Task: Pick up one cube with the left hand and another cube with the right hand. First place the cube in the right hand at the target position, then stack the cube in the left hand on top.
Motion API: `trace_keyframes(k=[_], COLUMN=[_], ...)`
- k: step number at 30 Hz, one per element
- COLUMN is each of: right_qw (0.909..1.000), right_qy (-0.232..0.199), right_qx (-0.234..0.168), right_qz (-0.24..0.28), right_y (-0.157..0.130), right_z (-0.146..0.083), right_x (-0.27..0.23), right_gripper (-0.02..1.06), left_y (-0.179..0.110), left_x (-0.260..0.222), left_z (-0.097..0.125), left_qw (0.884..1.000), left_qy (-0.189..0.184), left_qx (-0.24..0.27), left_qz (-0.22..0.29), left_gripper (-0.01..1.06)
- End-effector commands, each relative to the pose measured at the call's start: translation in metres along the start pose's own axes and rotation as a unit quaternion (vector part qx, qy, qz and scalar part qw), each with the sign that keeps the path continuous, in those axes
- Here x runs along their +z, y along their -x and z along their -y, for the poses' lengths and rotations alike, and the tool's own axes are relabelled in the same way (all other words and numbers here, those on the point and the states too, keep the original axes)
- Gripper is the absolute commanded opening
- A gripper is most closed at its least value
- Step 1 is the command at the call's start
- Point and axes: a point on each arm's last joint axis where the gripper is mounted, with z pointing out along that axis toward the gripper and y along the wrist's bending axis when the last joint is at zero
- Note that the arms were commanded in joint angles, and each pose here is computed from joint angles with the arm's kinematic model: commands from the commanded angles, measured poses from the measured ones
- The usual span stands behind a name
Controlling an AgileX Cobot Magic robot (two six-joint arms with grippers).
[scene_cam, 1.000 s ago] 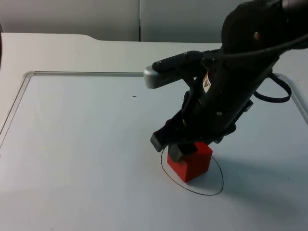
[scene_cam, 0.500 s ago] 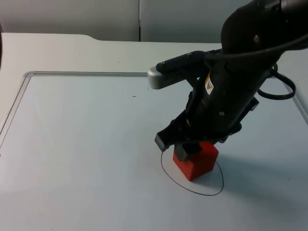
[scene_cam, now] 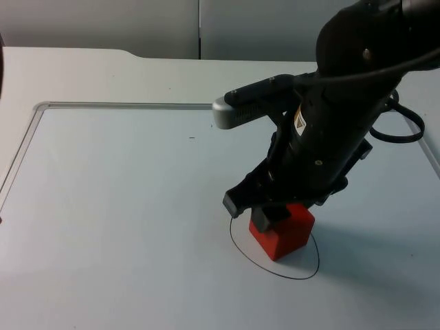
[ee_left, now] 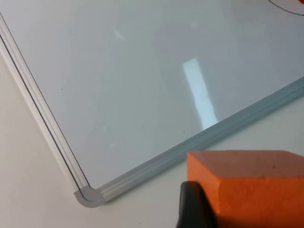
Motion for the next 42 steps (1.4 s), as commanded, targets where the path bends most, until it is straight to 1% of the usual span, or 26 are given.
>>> trace_keyframes(k=[1, 3, 4, 5, 7, 8, 9, 11, 13, 17, 18, 21, 22, 24, 25, 26, 27, 30, 31, 34, 35, 36, 37, 39, 41, 42], right_qw=[0.9998, 0.9998, 0.9998, 0.9998, 0.9999, 0.9999, 0.9999, 0.9998, 0.9997, 0.9969, 0.9969, 0.9891, 0.9891, 0.9758, 0.9643, 0.9425, 0.9425, 0.8940, 0.8940, 0.8560, 0.8491, 0.8455, 0.8455, 0.8368, 0.8350, 0.8350], right_qy=[-0.002, -0.002, -0.002, -0.002, -0.001, -0.001, -0.001, 0.000, 0.002, 0.005, 0.005, 0.008, 0.008, 0.008, 0.008, 0.006, 0.006, -0.001, -0.001, -0.007, -0.012, -0.016, -0.016, -0.035, -0.042, -0.042], right_qx=[0.000, 0.000, 0.000, 0.000, 0.000, 0.000, -0.002, -0.021, -0.022, -0.016, -0.016, -0.019, -0.019, -0.041, -0.050, -0.061, -0.061, -0.068, -0.068, -0.060, -0.057, -0.056, -0.056, -0.051, -0.046, -0.046], right_qz=[-0.022, -0.022, -0.022, -0.021, -0.017, -0.017, -0.016, -0.003, 0.009, 0.077, 0.077, 0.146, 0.146, 0.215, 0.260, 0.329, 0.329, 0.443, 0.443, 0.513, 0.525, 0.531, 0.531, 0.544, 0.547, 0.547], right_y=[-0.005, -0.005, -0.005, -0.005, -0.004, -0.004, -0.004, -0.002, 0.000, 0.015, 0.015, 0.018, 0.018, 0.010, 0.002, -0.016, -0.016, -0.066, -0.066, -0.121, -0.139, -0.152, -0.152, -0.186, -0.204, -0.204], right_z=[0.000, 0.000, 0.000, 0.000, 0.000, 0.000, 0.000, 0.000, 0.001, 0.003, 0.003, 0.008, 0.008, 0.012, 0.015, 0.020, 0.020, 0.032, 0.032, 0.042, 0.046, 0.049, 0.049, 0.057, 0.061, 0.061], right_x=[0.003, 0.003, 0.003, 0.003, 0.000, 0.000, -0.003, -0.011, -0.018, -0.083, -0.083, -0.154, -0.154, -0.209, -0.242, -0.290, -0.290, -0.368, -0.368, -0.412, -0.422, -0.427, -0.427, -0.439, -0.443, -0.443], right_gripper=[0.01, 0.06, 0.14, 0.25, 0.62, 0.62, 0.79, 1.04, 1.05, 1.05, 1.05, 1.05, 1.05, 1.05, 1.05, 1.05, 1.05, 1.05, 1.05, 1.05, 1.05, 1.05, 1.05, 1.05, 1.05, 1.05], left_y=[0.000, 0.000, 0.000, 0.000, 0.000, 0.000, 0.000, 0.000, 0.000, 0.000, 0.000, 0.005, 0.005, 0.013, 0.019, 0.029, 0.029, 0.055, 0.055, 0.082, 0.091, 0.103, 0.103, 0.119, 0.132, 0.132], left_x=[-0.001, -0.001, -0.001, -0.001, -0.001, -0.001, -0.001, -0.001, -0.001, -0.001, -0.001, -0.003, -0.003, -0.007, -0.009, -0.011, -0.011, -0.009, -0.009, 0.001, 0.004, 0.015, 0.015, 0.029, 0.049, 0.049], left_z=[0.001, 0.001, 0.001, 0.001, 0.002, 0.002, 0.002, 0.002, 0.002, 0.002, 0.002, 0.003, 0.003, 0.004, 0.004, 0.005, 0.005, 0.010, 0.010, 0.018, 0.021, 0.025, 0.025, 0.037, 0.056, 0.056], left_qw=[1.000, 1.000, 1.000, 1.000, 1.000, 1.000, 1.000, 1.000, 1.000, 1.000, 1.000, 1.000, 1.000, 1.000, 1.000, 0.999, 0.999, 0.999, 0.999, 0.996, 0.995, 0.994, 0.994, 0.993, 0.989, 0.989], left_qy=[-0.004, -0.004, -0.004, -0.004, -0.007, -0.007, -0.008, -0.008, -0.008, -0.009, -0.009, -0.009, -0.009, -0.010, -0.010, -0.010, -0.010, -0.032, -0.032, -0.075, -0.086, -0.092, -0.092, -0.095, -0.105, -0.105], left_qx=[-0.003, -0.003, -0.003, -0.003, -0.004, -0.004, -0.005, -0.005, -0.005, -0.006, -0.006, -0.005, -0.005, -0.004, -0.002, -0.002, -0.002, 0.016, 0.016, 0.040, 0.045, 0.052, 0.052, 0.075, 0.101, 0.101], left_qz=[0.008, 0.008, 0.008, 0.008, 0.008, 0.008, 0.008, 0.008, 0.008, 0.009, 0.009, 0.016, 0.016, 0.023, 0.027, 0.033, 0.033, 0.034, 0.034, 0.032, 0.031, 0.022, 0.022, 0.018, 0.007, 0.007], left_gripper=[0.23, 0.23, 0.23, 0.23, 0.23, 0.23, 0.23, 0.23, 0.23, 0.23, 0.23, 0.23, 0.23, 0.23, 0.23, 0.23, 0.23, 0.23, 0.23, 0.23, 0.23, 0.23, 0.23, 0.23, 0.23, 0.23])
